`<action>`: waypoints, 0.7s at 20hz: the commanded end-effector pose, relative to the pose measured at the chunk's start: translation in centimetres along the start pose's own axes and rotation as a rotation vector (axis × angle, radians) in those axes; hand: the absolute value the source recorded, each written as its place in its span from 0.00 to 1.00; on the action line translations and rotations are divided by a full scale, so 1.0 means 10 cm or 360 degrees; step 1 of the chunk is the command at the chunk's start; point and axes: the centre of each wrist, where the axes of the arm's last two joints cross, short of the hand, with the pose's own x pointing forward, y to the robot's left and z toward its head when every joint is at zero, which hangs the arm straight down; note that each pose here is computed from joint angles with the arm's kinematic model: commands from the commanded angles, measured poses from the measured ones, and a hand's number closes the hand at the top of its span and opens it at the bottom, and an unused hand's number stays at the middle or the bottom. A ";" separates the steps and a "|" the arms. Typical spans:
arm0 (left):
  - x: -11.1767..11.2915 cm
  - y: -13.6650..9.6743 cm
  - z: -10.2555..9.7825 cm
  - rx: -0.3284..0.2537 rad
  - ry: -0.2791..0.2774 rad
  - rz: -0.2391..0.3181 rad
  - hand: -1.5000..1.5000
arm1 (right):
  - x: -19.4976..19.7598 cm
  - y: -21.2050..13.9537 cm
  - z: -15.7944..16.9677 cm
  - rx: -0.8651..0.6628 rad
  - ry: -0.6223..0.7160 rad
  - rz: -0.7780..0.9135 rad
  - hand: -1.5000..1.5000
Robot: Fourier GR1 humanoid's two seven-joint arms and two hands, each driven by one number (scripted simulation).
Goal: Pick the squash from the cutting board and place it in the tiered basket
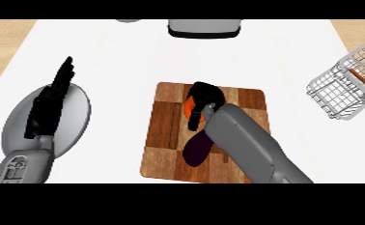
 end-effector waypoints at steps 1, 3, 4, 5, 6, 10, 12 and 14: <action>-0.07 0.06 0.13 0.0015 0.0020 -0.0002 0.50 | 0.12 0.00 0.07 -0.0003 -0.0061 0.0100 1.00; 0.13 -0.01 -0.01 0.0004 0.0013 0.0020 0.50 | 0.01 0.09 -0.01 0.0016 -0.0071 0.0013 1.00; -0.06 -0.02 0.00 0.0012 -0.0002 -0.0005 0.50 | -0.01 0.05 0.01 0.0020 -0.0071 -0.0125 1.00; 0.06 -0.01 0.03 0.0013 -0.0008 0.0013 0.50 | 0.02 -0.09 0.07 0.0026 -0.0069 -0.0175 1.00; -0.11 0.05 -0.01 0.0020 0.0009 -0.0002 0.50 | 0.07 -0.02 0.04 0.0027 -0.0067 -0.0222 1.00; -0.05 0.17 0.11 0.0007 0.0011 -0.0004 0.50 | -0.27 0.02 0.30 -0.0050 -0.0263 -0.0166 1.00; -0.17 0.05 0.16 0.0080 0.0094 -0.0018 0.50 | -0.38 0.31 0.43 -0.0013 -0.0532 0.0082 1.00; -0.17 0.16 0.17 0.0089 0.0121 -0.0022 0.50 | -0.44 0.48 0.57 0.0023 -0.0734 0.0266 1.00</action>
